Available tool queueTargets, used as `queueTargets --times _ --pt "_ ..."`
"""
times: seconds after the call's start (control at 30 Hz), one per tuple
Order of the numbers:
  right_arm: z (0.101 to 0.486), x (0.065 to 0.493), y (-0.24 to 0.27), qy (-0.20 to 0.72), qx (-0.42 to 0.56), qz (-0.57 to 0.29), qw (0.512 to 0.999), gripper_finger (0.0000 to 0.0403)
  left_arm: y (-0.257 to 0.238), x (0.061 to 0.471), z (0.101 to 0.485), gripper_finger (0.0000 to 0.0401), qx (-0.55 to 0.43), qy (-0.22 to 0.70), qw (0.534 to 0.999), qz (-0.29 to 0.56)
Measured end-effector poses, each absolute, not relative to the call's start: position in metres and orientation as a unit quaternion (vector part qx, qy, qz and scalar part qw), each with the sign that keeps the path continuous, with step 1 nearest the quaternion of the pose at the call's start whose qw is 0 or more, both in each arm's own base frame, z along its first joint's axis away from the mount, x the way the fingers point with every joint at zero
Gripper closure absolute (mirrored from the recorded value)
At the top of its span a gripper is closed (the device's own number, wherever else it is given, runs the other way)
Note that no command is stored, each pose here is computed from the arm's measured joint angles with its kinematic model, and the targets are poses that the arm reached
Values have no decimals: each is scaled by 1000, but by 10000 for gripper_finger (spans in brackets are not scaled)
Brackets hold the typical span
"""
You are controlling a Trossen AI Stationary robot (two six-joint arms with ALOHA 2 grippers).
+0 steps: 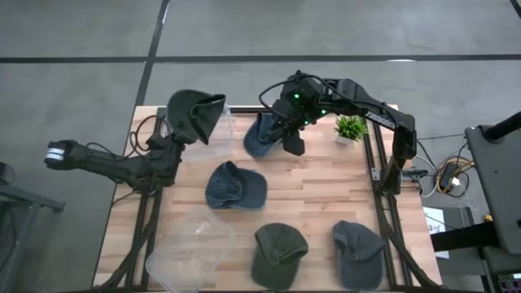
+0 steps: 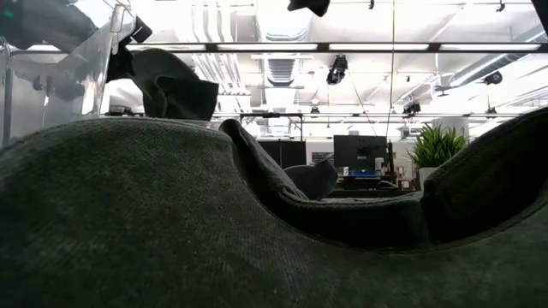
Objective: Pick & Place hat
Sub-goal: Put the top gray cap into the top transparent bin
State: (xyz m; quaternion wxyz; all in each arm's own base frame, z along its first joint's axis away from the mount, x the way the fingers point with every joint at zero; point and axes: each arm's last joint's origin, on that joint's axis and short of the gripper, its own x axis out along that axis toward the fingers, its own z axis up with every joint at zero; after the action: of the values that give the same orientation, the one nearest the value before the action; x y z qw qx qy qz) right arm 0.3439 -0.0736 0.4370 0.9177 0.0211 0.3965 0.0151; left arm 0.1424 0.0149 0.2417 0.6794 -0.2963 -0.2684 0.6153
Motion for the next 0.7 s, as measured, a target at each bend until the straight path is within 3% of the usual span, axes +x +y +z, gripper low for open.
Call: queueTargets --times 0.7 --pt "437 344 -74 397 26 13 917 291 15 142 222 398 -335 -296 670 593"
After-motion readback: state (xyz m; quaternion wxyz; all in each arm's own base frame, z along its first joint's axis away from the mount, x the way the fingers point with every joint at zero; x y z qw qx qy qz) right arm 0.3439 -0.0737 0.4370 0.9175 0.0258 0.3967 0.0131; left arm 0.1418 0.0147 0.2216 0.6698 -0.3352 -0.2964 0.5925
